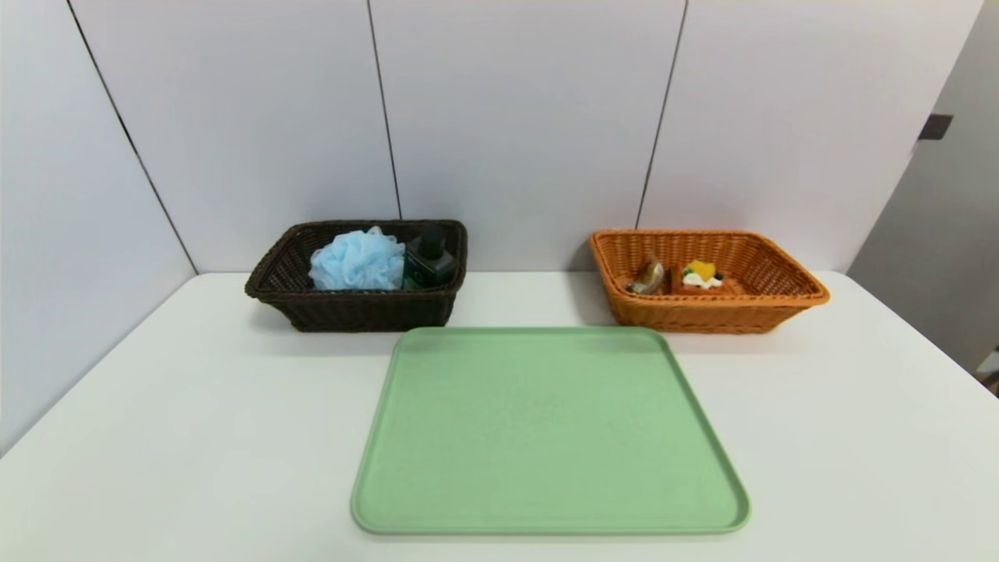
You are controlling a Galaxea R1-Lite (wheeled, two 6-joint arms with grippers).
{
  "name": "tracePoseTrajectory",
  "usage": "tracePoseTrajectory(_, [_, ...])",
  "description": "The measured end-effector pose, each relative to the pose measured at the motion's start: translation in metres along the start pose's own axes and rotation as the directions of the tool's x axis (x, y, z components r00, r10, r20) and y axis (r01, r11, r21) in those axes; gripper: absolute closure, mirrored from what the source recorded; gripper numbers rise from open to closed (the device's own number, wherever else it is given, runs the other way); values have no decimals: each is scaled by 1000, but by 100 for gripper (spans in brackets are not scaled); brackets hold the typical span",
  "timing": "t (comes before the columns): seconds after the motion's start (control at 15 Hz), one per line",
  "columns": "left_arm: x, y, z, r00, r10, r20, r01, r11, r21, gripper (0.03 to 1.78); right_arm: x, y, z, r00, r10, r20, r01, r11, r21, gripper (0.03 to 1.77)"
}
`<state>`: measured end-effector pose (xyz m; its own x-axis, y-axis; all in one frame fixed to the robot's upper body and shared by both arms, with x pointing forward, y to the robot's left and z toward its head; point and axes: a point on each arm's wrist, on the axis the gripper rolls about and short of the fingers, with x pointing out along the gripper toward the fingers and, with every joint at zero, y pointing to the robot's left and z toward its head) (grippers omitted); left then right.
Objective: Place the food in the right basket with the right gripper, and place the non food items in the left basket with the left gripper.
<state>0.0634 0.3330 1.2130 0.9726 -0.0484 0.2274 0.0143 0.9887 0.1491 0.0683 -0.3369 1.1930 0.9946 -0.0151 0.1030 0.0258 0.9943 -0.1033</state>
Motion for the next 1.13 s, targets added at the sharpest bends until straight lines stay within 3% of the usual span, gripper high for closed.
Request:
tracePoseTrajectory(0.13, [1,-2,-12,998,-2,-67,2,1000,-2,12,0,2,-10,995,41,-92,-38,999,37,10])
tracePoseTrajectory(0.27, [0,-4,-26,982,-12,-191,0,998,-60,12,0,2,-10,994,47,-96,-43,998,40,9])
tracePoseTrajectory(0.6, [0,-3,-27,980,-4,-198,-25,989,-145,12,0,2,-10,994,48,-94,-45,998,34,9])
tracePoseTrajectory(1.13, [0,-3,-27,980,-4,-197,-26,988,-149,12,0,2,-11,994,55,-99,-53,998,23,9])
